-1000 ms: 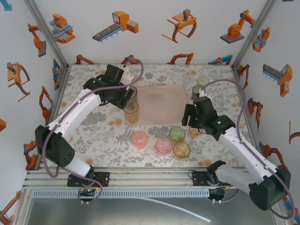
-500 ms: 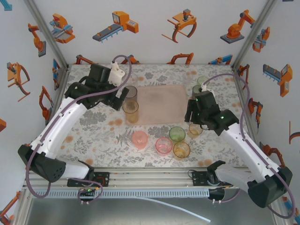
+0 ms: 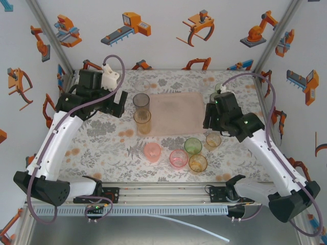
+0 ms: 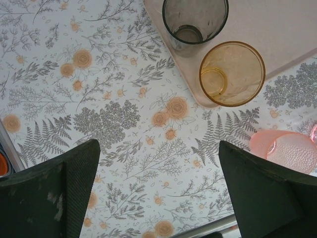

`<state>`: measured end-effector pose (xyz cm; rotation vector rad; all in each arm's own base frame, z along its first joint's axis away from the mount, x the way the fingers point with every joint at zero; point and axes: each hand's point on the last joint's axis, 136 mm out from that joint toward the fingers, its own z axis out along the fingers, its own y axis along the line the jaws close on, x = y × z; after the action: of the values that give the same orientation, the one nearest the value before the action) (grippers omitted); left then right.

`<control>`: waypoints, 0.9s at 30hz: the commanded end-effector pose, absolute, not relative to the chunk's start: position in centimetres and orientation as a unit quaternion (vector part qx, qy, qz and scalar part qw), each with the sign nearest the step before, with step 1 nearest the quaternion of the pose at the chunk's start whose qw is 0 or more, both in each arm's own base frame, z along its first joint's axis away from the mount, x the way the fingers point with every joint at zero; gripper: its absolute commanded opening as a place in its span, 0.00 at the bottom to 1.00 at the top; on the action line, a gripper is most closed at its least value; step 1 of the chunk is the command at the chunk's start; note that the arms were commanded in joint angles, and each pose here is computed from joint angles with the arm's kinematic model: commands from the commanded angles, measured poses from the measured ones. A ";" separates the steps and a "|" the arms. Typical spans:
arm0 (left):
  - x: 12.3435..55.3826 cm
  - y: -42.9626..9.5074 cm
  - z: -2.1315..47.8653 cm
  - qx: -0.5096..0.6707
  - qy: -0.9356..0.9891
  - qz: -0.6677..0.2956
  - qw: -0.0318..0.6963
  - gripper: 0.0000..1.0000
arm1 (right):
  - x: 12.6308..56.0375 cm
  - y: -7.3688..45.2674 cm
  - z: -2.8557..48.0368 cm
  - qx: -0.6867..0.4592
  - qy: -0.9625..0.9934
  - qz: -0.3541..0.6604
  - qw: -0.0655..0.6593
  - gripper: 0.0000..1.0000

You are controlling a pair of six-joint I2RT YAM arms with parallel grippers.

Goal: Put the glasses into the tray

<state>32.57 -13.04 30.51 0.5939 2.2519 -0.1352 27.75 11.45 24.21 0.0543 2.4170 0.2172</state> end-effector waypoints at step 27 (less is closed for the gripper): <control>33.4 -11.7 29.1 0.184 0.903 -0.143 0.360 0.98 | 25.7 15.5 14.4 -0.066 0.961 0.133 0.234 0.47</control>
<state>34.01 -11.67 28.98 0.4800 2.3242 -0.3317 25.39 14.90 13.97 -0.1809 2.6662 0.3288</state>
